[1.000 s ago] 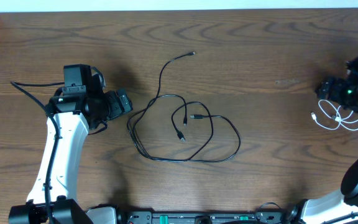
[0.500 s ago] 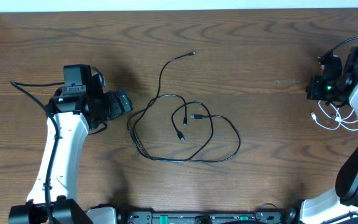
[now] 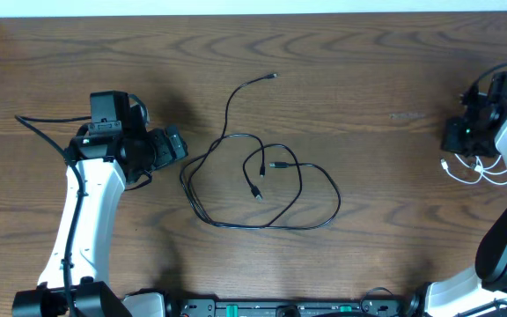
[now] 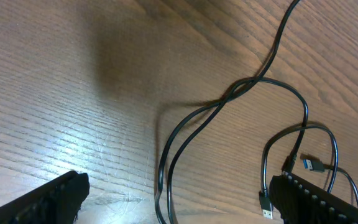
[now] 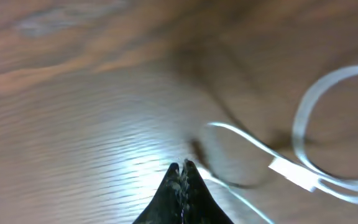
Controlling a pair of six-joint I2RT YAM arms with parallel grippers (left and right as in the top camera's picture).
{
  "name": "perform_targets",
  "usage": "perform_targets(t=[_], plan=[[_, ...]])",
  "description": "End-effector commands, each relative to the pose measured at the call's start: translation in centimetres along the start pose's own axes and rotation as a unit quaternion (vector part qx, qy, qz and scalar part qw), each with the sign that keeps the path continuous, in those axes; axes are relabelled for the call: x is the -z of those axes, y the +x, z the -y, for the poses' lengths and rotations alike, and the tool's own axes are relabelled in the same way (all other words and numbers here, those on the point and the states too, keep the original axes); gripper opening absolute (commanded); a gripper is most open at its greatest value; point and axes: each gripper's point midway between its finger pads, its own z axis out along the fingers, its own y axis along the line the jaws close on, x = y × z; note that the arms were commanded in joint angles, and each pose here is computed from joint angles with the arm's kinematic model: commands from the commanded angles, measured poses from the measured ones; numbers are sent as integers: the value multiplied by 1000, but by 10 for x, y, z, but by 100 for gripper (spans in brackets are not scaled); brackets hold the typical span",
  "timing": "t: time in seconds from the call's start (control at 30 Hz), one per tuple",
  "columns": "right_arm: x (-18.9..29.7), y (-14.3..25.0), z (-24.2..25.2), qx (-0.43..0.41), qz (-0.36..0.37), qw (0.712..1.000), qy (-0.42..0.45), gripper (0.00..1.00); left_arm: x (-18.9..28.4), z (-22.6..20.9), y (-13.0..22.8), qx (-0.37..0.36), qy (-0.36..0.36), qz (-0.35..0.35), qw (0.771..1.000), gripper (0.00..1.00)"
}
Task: Untangle cables
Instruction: 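Lower the white cable at the right edge and open the right gripper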
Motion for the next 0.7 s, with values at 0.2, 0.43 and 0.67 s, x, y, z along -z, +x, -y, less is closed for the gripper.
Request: perform_targets(t=[0.2,0.43,0.67], plan=[[-1,-3,59,-100,17,992,71,1,-2,-3,1,3,-5,-4,1000,98],[-3,1,87,-165,30,983,75,1,-2,-3,1,3,-5,-4,1000,98],[-25,12,104,-185,56,978,84,2,-2,-3,1,3,-5,-4,1000,98]])
